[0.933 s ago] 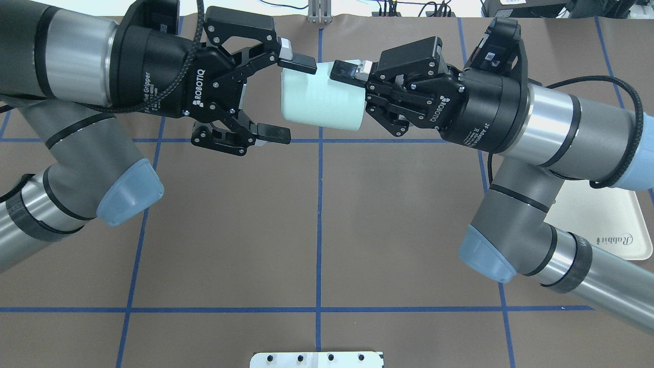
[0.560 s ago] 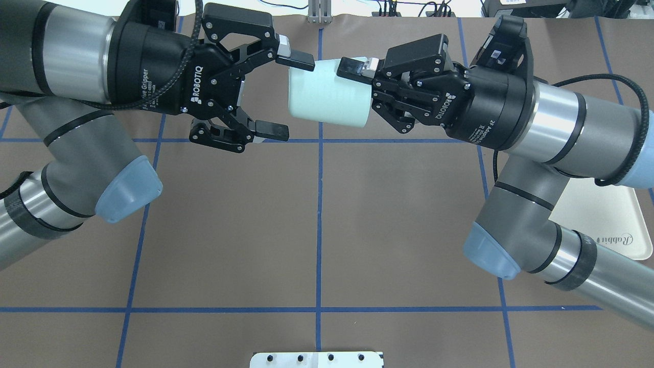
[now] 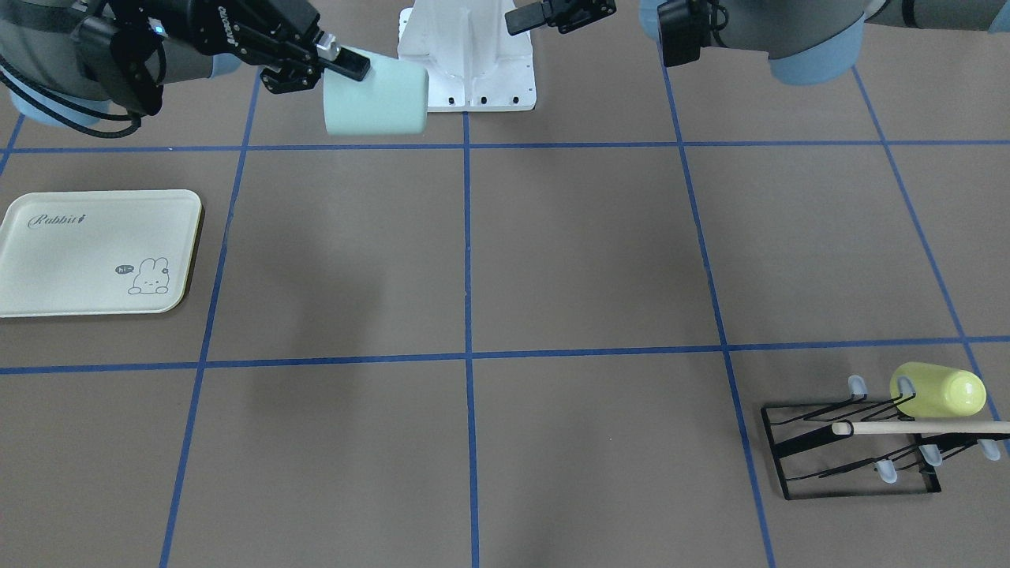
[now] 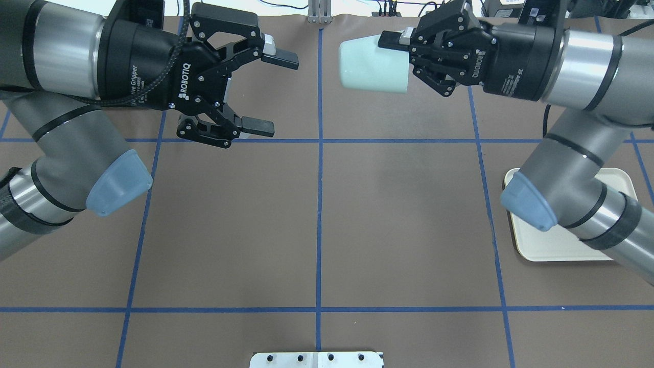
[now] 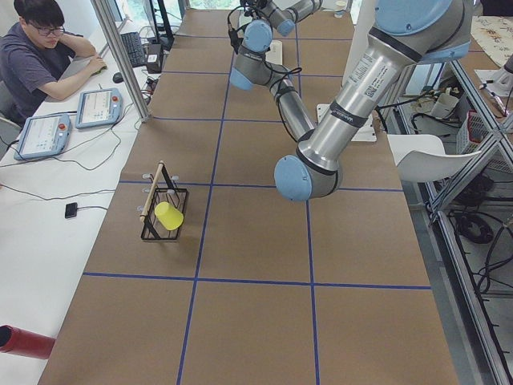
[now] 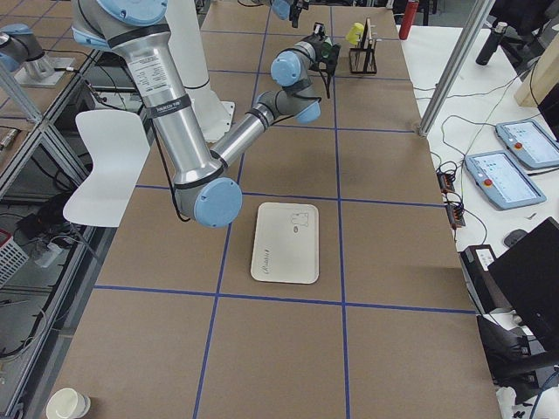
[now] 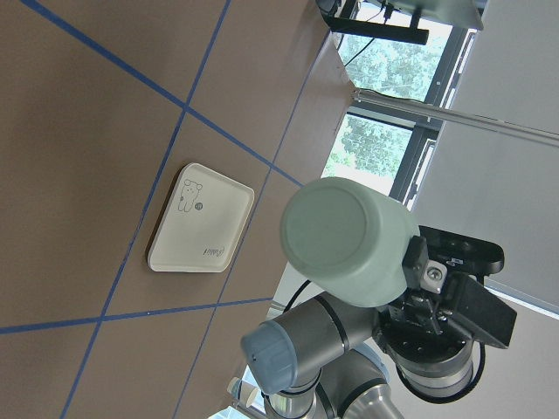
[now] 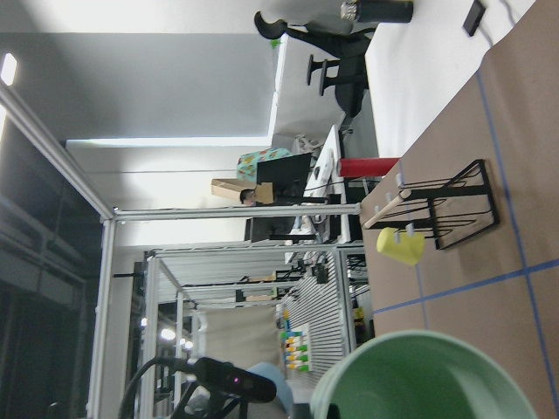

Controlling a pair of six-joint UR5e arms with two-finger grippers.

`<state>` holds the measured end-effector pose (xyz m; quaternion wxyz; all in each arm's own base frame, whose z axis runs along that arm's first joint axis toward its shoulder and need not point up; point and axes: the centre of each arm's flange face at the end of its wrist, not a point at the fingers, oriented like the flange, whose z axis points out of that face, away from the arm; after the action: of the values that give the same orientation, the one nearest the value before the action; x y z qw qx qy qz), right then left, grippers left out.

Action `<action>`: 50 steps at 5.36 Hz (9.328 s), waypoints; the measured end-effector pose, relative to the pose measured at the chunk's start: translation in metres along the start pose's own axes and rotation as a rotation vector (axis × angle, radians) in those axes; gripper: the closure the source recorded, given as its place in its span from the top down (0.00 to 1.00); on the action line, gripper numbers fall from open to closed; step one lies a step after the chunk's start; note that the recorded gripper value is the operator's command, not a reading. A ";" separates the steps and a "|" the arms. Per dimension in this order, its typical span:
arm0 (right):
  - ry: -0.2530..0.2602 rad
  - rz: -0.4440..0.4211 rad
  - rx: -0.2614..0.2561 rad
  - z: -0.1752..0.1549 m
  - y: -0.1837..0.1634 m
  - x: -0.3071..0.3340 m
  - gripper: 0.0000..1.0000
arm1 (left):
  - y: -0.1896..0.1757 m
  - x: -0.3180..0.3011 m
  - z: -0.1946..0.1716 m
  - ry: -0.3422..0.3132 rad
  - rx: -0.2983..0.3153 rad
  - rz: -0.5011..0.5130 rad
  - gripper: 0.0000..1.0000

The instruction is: Left arm grabs green cup and hands to right arm on tray

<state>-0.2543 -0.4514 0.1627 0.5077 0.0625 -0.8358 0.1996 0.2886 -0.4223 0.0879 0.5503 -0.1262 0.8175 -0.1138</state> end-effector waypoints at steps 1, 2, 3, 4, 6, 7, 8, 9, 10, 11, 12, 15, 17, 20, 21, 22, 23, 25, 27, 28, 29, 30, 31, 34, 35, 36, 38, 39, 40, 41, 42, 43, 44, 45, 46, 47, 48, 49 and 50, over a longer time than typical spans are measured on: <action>0.146 -0.048 0.041 -0.004 -0.024 0.011 0.00 | -0.019 -0.022 -0.002 -0.047 0.042 0.050 1.00; 0.302 -0.110 0.069 -0.016 -0.048 0.032 0.00 | -0.046 -0.049 -0.003 -0.134 0.108 0.113 1.00; 0.441 -0.159 0.088 -0.029 -0.071 0.048 0.00 | -0.071 -0.063 -0.008 -0.238 0.173 0.163 1.00; 0.560 -0.202 0.096 -0.041 -0.088 0.064 0.00 | -0.091 -0.070 -0.019 -0.330 0.225 0.213 1.00; 0.798 -0.336 0.064 -0.090 -0.100 0.109 0.00 | -0.135 -0.092 -0.059 -0.543 0.286 0.372 1.00; 0.910 -0.396 0.037 -0.108 -0.103 0.123 0.00 | -0.154 -0.096 -0.078 -0.666 0.283 0.463 1.00; 1.028 -0.465 0.024 -0.122 -0.104 0.135 0.00 | -0.170 -0.099 -0.100 -0.784 0.268 0.537 1.00; 1.172 -0.553 0.013 -0.141 -0.102 0.146 0.00 | -0.183 -0.117 -0.133 -0.923 0.253 0.620 1.00; 1.280 -0.610 -0.023 -0.162 -0.100 0.162 0.00 | -0.192 -0.148 -0.172 -1.055 0.220 0.699 1.00; 1.324 -0.621 -0.058 -0.179 -0.098 0.178 0.00 | -0.201 -0.176 -0.213 -1.148 0.169 0.757 1.00; 1.320 -0.628 -0.072 -0.195 -0.096 0.197 0.00 | -0.213 -0.194 -0.257 -1.207 0.127 0.785 1.00; 1.215 -0.625 -0.064 -0.228 -0.086 0.259 0.00 | -0.279 -0.251 -0.433 -1.222 -0.007 0.787 1.00; 1.181 -0.591 -0.048 -0.208 -0.048 0.287 0.00 | -0.294 -0.298 -0.484 -1.232 -0.041 0.704 1.00; 1.202 -0.613 -0.084 -0.212 -0.024 0.313 1.00 | -0.293 -0.310 -0.494 -1.239 -0.044 0.678 1.00; 1.207 -0.614 -0.094 -0.212 -0.022 0.318 1.00 | -0.293 -0.311 -0.494 -1.239 -0.044 0.678 1.00; 1.205 -0.616 -0.098 -0.212 -0.023 0.316 1.00 | -0.293 -0.311 -0.494 -1.238 -0.044 0.678 1.00; 1.199 -0.601 -0.107 -0.214 -0.026 0.310 1.00 | -0.292 -0.310 -0.493 -1.237 -0.044 0.680 1.00; 1.199 -0.577 -0.166 -0.237 -0.059 0.285 1.00 | -0.292 -0.309 -0.493 -1.233 -0.043 0.687 1.00; 1.246 -0.606 -0.268 -0.276 -0.122 0.243 1.00 | -0.289 -0.313 -0.495 -1.231 -0.044 0.684 1.00; 1.290 -0.618 -0.335 -0.306 -0.157 0.216 1.00 | -0.286 -0.319 -0.498 -1.231 -0.045 0.673 1.00; 1.330 -0.617 -0.400 -0.346 -0.185 0.197 1.00 | -0.283 -0.326 -0.501 -1.230 -0.048 0.661 1.00; 1.344 -0.572 -0.430 -0.393 -0.203 0.199 1.00 | -0.279 -0.334 -0.505 -1.229 -0.052 0.650 1.00; 1.331 -0.506 -0.434 -0.439 -0.208 0.218 0.99 | -0.274 -0.344 -0.510 -1.229 -0.053 0.642 1.00; 1.292 -0.431 -0.392 -0.482 -0.198 0.251 1.00 | -0.227 -0.346 -0.528 -1.221 -0.010 0.632 1.00; 1.289 -0.428 -0.373 -0.481 -0.200 0.252 1.00 | -0.211 -0.340 -0.526 -1.210 -0.013 0.604 1.00; 1.288 -0.427 -0.367 -0.481 -0.201 0.252 1.00 | -0.203 -0.340 -0.525 -1.203 -0.019 0.582 1.00; 1.288 -0.429 -0.364 -0.480 -0.202 0.252 1.00 | -0.203 -0.339 -0.523 -1.200 -0.020 0.587 1.00; 1.288 -0.429 -0.365 -0.480 -0.202 0.252 1.00 | -0.204 -0.335 -0.521 -1.201 -0.018 0.601 1.00; 1.288 -0.430 -0.365 -0.480 -0.202 0.252 1.00 | -0.202 -0.334 -0.521 -1.204 -0.015 0.613 1.00; 1.288 -0.430 -0.365 -0.479 -0.202 0.252 1.00 | -0.201 -0.336 -0.522 -1.207 -0.015 0.616 1.00; 1.288 -0.430 -0.366 -0.479 -0.202 0.252 1.00 | -0.200 -0.338 -0.523 -1.209 -0.017 0.614 1.00; 1.287 -0.429 -0.365 -0.479 -0.201 0.251 1.00 | -0.200 -0.341 -0.523 -1.210 -0.018 0.610 1.00; 1.288 -0.428 -0.366 -0.479 -0.202 0.252 1.00 | -0.200 -0.343 -0.524 -1.210 -0.020 0.605 1.00; 1.288 -0.424 -0.367 -0.479 -0.202 0.253 1.00 | -0.201 -0.345 -0.525 -1.210 -0.021 0.601 1.00; 1.289 -0.421 -0.367 -0.480 -0.202 0.254 1.00 | -0.201 -0.346 -0.525 -1.210 -0.022 0.597 1.00; 1.289 -0.420 -0.367 -0.480 -0.202 0.255 1.00 | -0.201 -0.348 -0.526 -1.210 -0.023 0.593 1.00; 1.289 -0.420 -0.367 -0.480 -0.202 0.255 1.00 | -0.200 -0.350 -0.527 -1.210 -0.024 0.589 1.00; 1.288 -0.421 -0.367 -0.480 -0.202 0.254 1.00 | -0.199 -0.351 -0.527 -1.209 -0.023 0.588 1.00; 1.282 -0.423 -0.367 -0.478 -0.201 0.253 1.00 | -0.198 -0.350 -0.527 -1.210 -0.022 0.590 1.00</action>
<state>0.0810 -0.4204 0.6320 0.9309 0.0071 -0.3617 -0.0503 -0.0577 -0.4675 0.6513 0.9181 0.0551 0.3665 0.1403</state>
